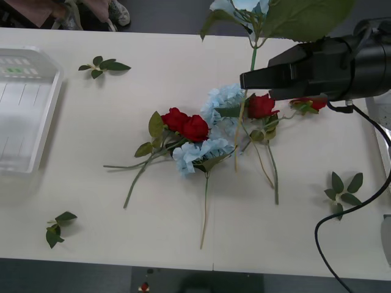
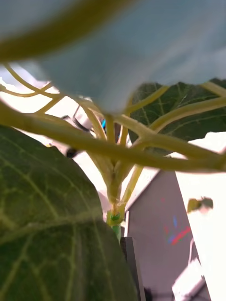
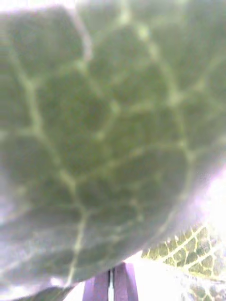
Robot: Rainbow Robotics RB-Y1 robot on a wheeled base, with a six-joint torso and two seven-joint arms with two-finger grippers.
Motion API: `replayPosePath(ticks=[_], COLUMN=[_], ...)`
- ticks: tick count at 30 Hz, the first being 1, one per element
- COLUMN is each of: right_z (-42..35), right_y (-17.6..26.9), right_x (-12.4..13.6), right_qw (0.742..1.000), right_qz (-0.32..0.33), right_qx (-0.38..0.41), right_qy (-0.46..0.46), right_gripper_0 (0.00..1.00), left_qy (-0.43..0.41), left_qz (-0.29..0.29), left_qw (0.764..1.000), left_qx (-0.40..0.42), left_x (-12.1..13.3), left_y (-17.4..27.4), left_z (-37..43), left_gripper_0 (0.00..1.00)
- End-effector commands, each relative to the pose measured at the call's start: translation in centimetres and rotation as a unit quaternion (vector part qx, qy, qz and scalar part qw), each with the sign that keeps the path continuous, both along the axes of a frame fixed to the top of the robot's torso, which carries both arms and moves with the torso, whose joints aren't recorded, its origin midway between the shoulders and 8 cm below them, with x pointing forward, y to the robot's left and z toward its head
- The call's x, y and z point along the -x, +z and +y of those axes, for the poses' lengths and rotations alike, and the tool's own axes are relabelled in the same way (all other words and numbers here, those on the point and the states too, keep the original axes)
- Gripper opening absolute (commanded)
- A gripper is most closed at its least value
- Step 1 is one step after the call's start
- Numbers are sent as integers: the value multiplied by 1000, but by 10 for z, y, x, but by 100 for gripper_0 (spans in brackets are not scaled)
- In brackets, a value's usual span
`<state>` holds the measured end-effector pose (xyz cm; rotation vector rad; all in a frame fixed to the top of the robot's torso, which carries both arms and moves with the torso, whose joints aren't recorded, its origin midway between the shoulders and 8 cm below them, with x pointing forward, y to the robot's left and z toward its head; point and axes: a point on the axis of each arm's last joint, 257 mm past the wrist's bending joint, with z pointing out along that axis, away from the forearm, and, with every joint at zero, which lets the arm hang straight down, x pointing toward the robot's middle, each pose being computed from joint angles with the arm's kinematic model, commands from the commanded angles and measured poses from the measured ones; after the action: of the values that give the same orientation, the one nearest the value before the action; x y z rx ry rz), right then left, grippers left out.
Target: Put the red flowers into the right box and the blue flowers into the left box
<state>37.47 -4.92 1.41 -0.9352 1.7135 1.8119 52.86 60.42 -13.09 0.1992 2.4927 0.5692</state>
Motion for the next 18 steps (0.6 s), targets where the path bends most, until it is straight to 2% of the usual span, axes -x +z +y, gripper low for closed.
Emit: replayPosePath(ticks=[1,3,4,7,8,10,14,17,18], right_z=[30,41,45,59,61,67,78,88,90], right_y=[25,29,31,39,40,42,46,49,50], right_x=[2,-1,-2,-7,-9,-13,-16,-22,-24], right_qw=[1000,1000,1000,999,998,997,996,994,993], right_qz=[-14,-17,-19,-51,-59,-79,-92,-111,-116], right_qx=[-9,-13,-15,-19,-19,-16,-14,-12,-12], right_qy=[13,11,11,3,1,-6,-11,-22,-24], right_gripper_0=[0,0,0,0,0,0,0,0,0], left_qy=[-8,-15,-16,-13,-13,-15,-22,-48,-56], left_qz=[-21,-23,-23,-26,-27,-28,-39,-50,-51], left_qw=[1000,999,999,999,999,999,999,996,995], left_qx=[-22,-31,-33,-34,-32,-25,7,56,72], left_x=[-8,-11,-11,-12,-12,-12,-14,-17,-16], left_y=[20,15,13,10,10,10,15,30,36], left_z=[13,13,14,20,19,16,4,-29,-39], left_gripper_0=[28,46,48,63,65,75,91,100,100])
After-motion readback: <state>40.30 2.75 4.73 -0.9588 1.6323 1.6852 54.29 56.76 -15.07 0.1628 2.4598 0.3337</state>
